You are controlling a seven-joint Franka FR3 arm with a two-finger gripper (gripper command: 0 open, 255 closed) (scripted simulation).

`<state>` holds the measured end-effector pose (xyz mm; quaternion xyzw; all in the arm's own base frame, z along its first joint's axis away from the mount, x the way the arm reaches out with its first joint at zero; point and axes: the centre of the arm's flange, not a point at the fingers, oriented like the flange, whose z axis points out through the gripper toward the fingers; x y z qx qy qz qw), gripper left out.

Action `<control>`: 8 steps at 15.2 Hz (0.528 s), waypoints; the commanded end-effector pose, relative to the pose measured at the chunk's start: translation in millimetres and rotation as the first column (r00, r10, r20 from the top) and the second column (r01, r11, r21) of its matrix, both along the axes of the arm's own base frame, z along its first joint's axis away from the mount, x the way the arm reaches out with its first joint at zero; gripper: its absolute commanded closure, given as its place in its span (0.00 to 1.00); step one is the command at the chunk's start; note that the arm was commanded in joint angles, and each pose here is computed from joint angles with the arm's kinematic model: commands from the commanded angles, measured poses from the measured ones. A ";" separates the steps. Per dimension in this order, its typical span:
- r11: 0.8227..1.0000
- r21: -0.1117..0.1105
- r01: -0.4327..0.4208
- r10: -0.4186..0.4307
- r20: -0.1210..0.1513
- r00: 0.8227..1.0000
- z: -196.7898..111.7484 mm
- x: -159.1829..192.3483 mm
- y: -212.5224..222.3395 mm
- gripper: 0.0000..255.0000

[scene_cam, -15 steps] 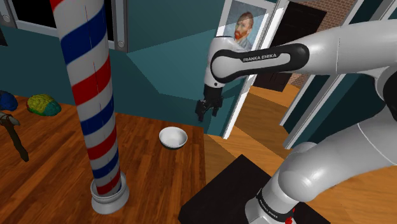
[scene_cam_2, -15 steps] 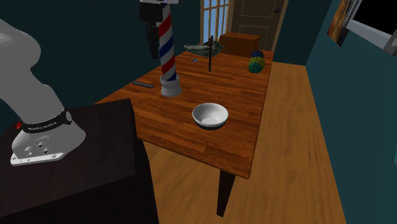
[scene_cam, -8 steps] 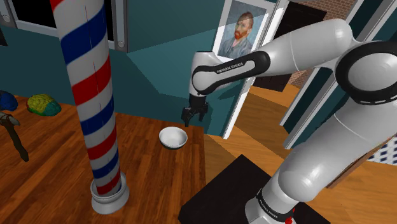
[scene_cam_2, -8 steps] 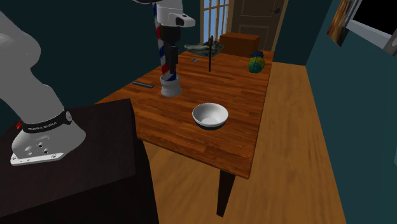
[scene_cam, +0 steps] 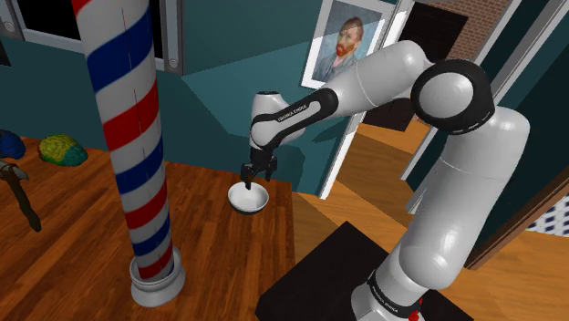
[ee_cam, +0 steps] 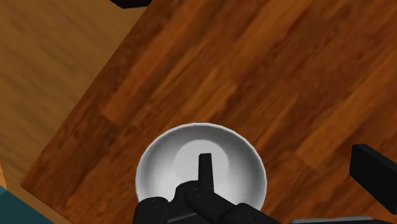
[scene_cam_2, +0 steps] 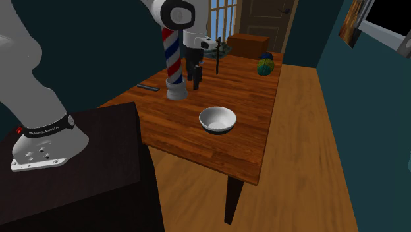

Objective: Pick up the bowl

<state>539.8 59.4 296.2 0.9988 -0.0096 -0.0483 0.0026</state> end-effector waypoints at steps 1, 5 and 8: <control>1.000 0.000 -0.001 0.001 0.001 1.000 -21.3 16.8 4.0 0.00; 1.000 -0.001 -0.003 0.003 0.004 1.000 -60.1 51.3 11.6 0.00; 1.000 -0.002 -0.004 0.004 0.006 1.000 -89.2 77.3 17.3 0.00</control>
